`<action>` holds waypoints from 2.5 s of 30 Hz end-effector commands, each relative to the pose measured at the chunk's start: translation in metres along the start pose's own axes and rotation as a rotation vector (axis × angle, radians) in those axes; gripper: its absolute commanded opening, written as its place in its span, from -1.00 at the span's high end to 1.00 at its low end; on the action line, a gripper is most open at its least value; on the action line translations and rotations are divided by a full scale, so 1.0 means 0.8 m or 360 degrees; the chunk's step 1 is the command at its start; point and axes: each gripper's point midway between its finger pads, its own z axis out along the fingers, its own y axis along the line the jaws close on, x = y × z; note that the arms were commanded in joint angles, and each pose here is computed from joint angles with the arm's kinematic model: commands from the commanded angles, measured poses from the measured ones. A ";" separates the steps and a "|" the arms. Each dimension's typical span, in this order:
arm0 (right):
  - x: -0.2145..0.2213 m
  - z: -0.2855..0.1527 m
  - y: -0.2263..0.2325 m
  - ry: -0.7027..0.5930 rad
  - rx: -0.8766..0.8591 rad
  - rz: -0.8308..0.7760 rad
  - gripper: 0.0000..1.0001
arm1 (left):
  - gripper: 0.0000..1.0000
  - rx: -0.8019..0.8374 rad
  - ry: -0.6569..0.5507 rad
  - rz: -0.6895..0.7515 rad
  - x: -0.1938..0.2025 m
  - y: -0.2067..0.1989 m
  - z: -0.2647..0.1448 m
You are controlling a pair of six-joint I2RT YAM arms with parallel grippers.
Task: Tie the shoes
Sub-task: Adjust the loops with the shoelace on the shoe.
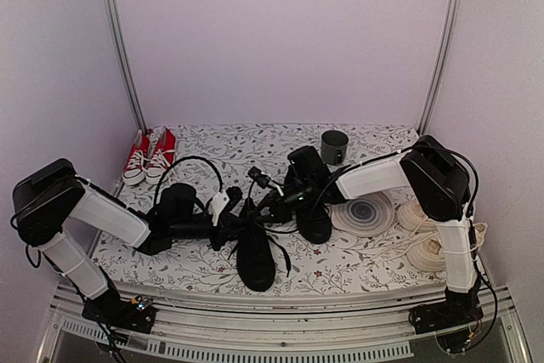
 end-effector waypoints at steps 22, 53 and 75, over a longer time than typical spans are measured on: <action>0.008 0.014 0.037 0.0025 -0.0191 -0.0053 0.56 | 1.00 -0.0037 -0.0065 0.0004 -0.015 0.012 0.003; -0.018 -0.021 0.018 0.0001 0.0051 -0.0109 0.99 | 0.56 -0.0035 -0.0021 0.0025 -0.012 0.007 -0.009; -0.016 -0.019 0.037 -0.0031 0.0079 -0.0235 0.20 | 1.00 -0.0022 -0.0042 0.0047 -0.013 0.008 -0.005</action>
